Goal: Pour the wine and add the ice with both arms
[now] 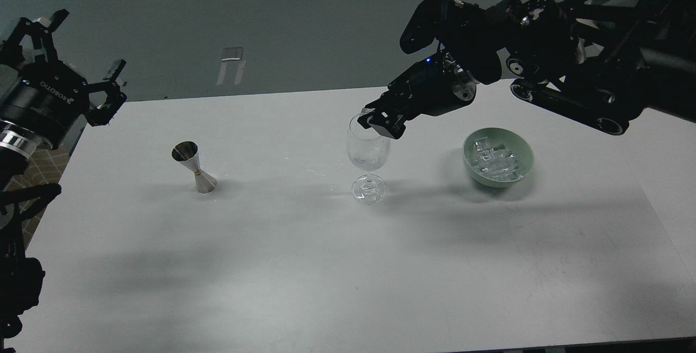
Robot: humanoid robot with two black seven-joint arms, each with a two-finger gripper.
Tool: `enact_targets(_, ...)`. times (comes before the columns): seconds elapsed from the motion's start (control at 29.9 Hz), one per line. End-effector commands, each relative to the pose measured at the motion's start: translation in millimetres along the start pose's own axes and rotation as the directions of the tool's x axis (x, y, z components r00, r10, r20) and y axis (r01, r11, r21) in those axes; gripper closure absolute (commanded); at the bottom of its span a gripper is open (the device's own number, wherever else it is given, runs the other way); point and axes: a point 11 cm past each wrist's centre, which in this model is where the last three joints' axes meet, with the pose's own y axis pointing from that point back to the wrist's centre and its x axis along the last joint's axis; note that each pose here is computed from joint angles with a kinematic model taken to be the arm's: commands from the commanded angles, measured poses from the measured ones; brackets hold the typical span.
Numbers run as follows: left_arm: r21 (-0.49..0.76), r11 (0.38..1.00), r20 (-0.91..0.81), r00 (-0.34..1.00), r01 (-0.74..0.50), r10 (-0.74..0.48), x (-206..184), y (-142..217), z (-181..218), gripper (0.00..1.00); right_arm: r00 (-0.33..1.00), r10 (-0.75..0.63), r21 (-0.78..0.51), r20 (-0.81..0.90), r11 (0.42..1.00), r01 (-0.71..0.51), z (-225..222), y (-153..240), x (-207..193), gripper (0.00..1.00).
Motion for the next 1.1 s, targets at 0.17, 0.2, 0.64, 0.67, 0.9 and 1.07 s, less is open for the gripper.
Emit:
enact_targets(0.17, -0.001, 1.000, -0.001, 1.000, 0.000, 0.000, 0.2, 0.1, 0.6, 0.02, 1.000, 0.002, 0.003, 0.002, 1.000, -0.002, -0.8, 0.0, 0.8, 0.57)
enact_targets(0.2, -0.001, 1.000, -0.001, 1.000, 0.000, 0.000, 0.2, 0.1, 0.6, 0.02, 1.000, 0.002, 0.003, 0.002, 1.000, -0.002, -0.8, 0.0, 0.8, 0.57)
enact_targets(0.64, 0.005, 1.000, 0.005, 1.000, 0.013, -0.013, -3.4, -6.0, 3.7, 0.02, 0.919, 0.288, -0.059, 0.269, 0.957, -0.282, 43.7, 42.1, 41.8, 0.00)
enact_targets(0.67, 0.004, 1.000, 0.003, 1.000, 0.014, -0.014, -3.9, -6.9, 4.1, 0.02, 0.893, 0.341, -0.079, 0.293, 0.939, -0.333, 51.3, 48.2, 45.5, 0.00)
enact_targets(0.9, -0.022, 0.998, -0.001, 0.998, 0.063, -0.063, -22.4, -28.4, 13.1, 0.02, 0.624, 0.710, -0.251, 0.327, 0.702, -0.667, 89.7, 71.7, 51.7, 0.00)
enact_targets(1.07, -0.046, 0.987, -0.005, 0.988, 0.156, -0.156, -58.4, -59.5, 13.8, 0.02, 0.425, 0.774, -0.338, 0.469, 0.602, -0.723, 103.4, 61.8, 44.6, 0.00)
